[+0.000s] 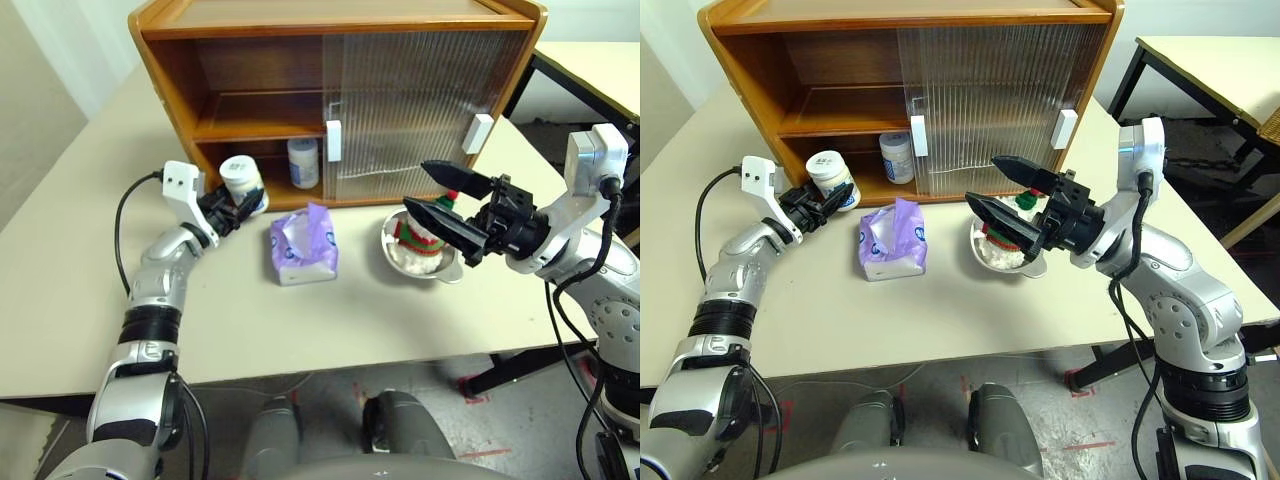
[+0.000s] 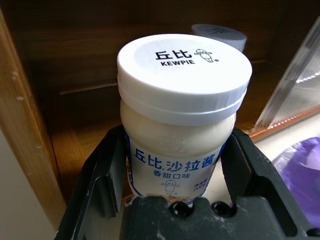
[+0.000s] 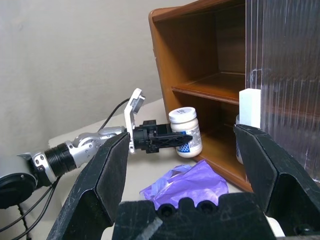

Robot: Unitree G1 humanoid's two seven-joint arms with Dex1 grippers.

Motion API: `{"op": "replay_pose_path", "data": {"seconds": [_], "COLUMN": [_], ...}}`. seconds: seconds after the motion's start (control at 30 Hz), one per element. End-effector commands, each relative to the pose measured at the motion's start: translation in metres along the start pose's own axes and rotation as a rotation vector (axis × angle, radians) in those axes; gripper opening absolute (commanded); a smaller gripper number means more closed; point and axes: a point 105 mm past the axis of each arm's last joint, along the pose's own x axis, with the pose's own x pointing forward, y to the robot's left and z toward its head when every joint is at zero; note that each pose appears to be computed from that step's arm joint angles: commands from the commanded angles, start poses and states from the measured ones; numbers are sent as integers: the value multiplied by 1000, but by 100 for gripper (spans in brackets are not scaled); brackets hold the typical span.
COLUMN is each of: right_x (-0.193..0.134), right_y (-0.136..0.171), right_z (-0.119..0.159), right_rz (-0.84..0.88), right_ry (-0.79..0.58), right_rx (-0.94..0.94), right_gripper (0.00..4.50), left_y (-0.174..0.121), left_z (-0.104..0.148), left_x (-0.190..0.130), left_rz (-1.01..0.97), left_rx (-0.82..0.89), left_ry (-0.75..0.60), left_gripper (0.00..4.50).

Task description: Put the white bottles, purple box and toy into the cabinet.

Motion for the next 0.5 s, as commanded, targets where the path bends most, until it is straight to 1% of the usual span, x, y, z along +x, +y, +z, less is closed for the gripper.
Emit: {"op": "replay_pose_path", "data": {"seconds": [0.03, 0.17, 0.37, 0.5], "right_x": [-3, -4, -4, -5], "right_y": [2, 2, 2, 2], "right_z": [5, 5, 4, 5], "right_rz": [-8, -12, -17, -21], "right_ry": [-14, -15, -16, -16], "right_rx": [-26, -27, -28, -28], "right_gripper": [450, 450, 450, 450], "left_y": [2, 1, 5, 5], "left_z": [7, 6, 5, 6], "left_x": [4, 9, 16, 22], "left_rz": [29, 51, 113, 144], "left_rx": [36, 26, 70, 63], "left_ry": [-31, -34, -30, -36], "left_gripper": [306, 306, 306, 306]}}
